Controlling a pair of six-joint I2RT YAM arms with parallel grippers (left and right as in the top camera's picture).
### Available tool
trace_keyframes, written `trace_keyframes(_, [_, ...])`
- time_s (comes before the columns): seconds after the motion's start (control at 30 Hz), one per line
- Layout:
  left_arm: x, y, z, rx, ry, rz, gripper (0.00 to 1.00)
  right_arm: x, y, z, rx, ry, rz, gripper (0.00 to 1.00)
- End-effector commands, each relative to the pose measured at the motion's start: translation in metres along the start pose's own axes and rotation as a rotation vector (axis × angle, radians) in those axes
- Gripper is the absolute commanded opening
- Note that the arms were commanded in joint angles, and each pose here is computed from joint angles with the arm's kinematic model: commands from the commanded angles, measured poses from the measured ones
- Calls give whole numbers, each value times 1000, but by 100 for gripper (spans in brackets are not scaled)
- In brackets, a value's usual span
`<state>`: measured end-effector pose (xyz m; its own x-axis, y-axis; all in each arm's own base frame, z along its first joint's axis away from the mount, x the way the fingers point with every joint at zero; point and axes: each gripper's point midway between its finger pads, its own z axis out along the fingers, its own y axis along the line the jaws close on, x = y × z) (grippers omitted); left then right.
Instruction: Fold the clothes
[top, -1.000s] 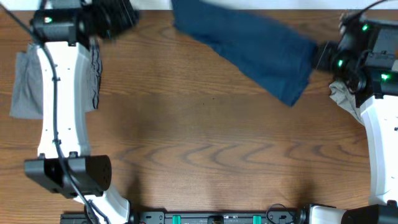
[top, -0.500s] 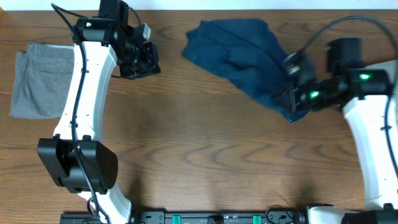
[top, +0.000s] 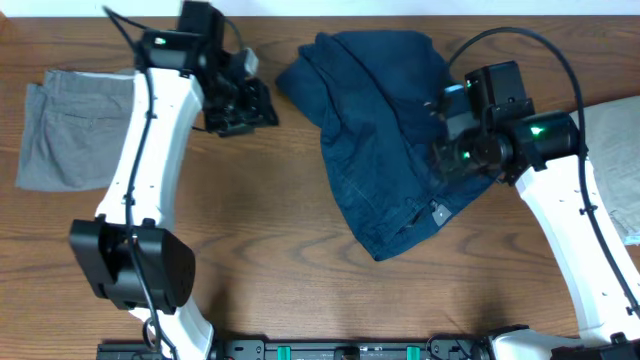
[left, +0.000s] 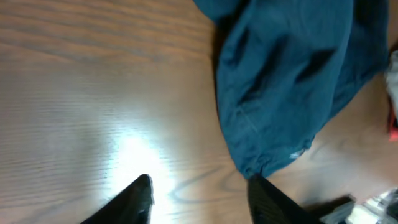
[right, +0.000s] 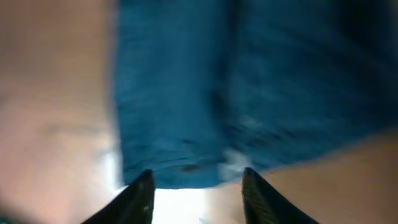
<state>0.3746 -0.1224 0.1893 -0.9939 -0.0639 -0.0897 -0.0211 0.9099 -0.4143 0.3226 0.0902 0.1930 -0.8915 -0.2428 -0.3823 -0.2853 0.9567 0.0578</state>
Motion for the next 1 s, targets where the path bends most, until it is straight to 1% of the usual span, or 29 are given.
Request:
trace_keyframes(0.0, [18,-11,22,-15,68,9,55,1,-59,-12,277,-23,177,46])
trace_keyframes(0.1, [35,-17,49,-26,120,-25,56,3,-73,-14,293,-21,216,47])
trace_keyframes(0.27, [67,-23,98,-39,195,-133,59,10,-100,-18,325,-20,301,47])
trace_keyframes(0.43, [97,-39,135,-34,239,-187,61,16,-118,-21,343,-16,358,47])
trace_keyframes(0.57, [122,-53,161,-46,259,-234,64,19,-124,-23,348,-11,376,47])
trace_keyframes(0.67, [148,-62,180,-78,287,-323,65,20,-124,-23,348,-9,376,46])
trace_keyframes(0.7, [157,-63,186,-91,295,-361,68,20,-124,-23,348,-7,376,47])
trace_keyframes(0.77, [169,-67,197,-101,300,-409,70,21,-124,-22,348,-3,376,46])
trace_keyframes(0.87, [175,-74,213,-78,285,-422,70,23,-123,-22,347,5,375,47])
trace_keyframes(0.97, [177,-82,223,-55,277,-391,69,23,-123,-22,347,6,375,47])
